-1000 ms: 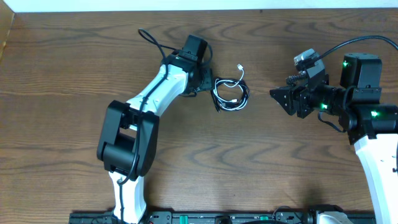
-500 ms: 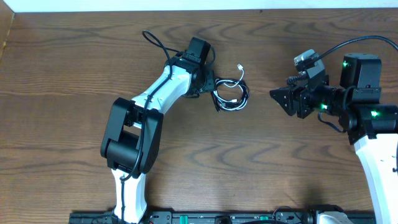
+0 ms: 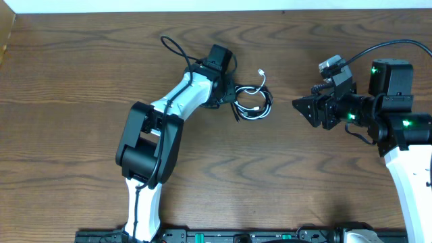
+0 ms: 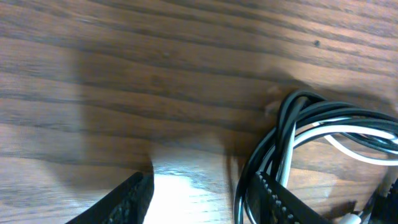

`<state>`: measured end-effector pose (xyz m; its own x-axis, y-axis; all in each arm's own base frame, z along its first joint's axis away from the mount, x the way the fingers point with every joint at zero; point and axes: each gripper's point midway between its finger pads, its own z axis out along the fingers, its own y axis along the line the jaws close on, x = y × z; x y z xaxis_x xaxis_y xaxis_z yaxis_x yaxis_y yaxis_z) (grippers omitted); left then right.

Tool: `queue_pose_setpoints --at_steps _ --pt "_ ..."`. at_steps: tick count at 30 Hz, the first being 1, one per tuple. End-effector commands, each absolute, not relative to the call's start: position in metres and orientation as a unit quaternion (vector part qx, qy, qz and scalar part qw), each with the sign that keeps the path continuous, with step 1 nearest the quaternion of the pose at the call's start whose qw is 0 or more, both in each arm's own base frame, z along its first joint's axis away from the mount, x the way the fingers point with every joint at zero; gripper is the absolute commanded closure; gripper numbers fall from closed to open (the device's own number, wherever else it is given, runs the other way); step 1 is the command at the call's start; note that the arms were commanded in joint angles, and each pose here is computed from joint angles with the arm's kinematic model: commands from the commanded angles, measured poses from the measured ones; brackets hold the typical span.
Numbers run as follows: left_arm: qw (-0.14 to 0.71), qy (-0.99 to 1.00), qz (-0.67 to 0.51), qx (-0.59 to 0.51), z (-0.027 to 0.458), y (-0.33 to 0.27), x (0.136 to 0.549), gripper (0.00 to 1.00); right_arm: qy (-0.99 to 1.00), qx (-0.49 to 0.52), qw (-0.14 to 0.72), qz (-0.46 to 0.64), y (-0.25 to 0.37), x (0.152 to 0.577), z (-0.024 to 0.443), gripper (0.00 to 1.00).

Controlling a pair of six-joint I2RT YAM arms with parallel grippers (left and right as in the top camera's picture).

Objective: Untangle cables

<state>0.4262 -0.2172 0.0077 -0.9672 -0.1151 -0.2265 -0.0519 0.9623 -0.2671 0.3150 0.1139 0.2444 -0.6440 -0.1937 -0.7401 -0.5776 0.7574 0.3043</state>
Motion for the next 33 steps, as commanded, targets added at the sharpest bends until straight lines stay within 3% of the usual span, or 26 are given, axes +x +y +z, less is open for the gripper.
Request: queue_pose_setpoints --at_steps 1,5,12,15,20,27,33 --pt "0.108 0.987 -0.115 -0.035 -0.01 -0.223 0.42 0.51 0.864 -0.223 0.361 0.27 0.116 0.316 0.249 0.36" --pt "0.118 0.99 -0.075 -0.029 -0.016 -0.218 0.415 0.6 0.865 -0.222 0.361 0.27 0.116 0.315 0.249 0.36" --pt "0.142 0.986 0.016 -0.081 -0.029 -0.209 0.401 0.67 0.865 -0.222 0.361 0.27 0.115 0.315 0.249 0.36" --pt "0.146 0.986 0.018 -0.072 -0.03 -0.217 0.397 0.92 0.869 -0.219 0.357 0.263 0.113 0.315 0.246 0.36" --pt "0.154 0.987 -0.006 -0.04 -0.01 -0.23 0.397 0.92 0.886 -0.186 0.351 0.239 0.103 0.322 0.24 0.37" --pt "0.146 0.974 -0.171 0.009 0.066 -0.266 0.392 0.92 0.9 -0.109 0.342 0.248 0.098 0.338 0.234 0.36" --pt "0.124 0.943 -0.297 0.085 0.12 -0.293 0.369 0.93 0.907 -0.037 0.313 0.281 0.102 0.355 0.219 0.47"
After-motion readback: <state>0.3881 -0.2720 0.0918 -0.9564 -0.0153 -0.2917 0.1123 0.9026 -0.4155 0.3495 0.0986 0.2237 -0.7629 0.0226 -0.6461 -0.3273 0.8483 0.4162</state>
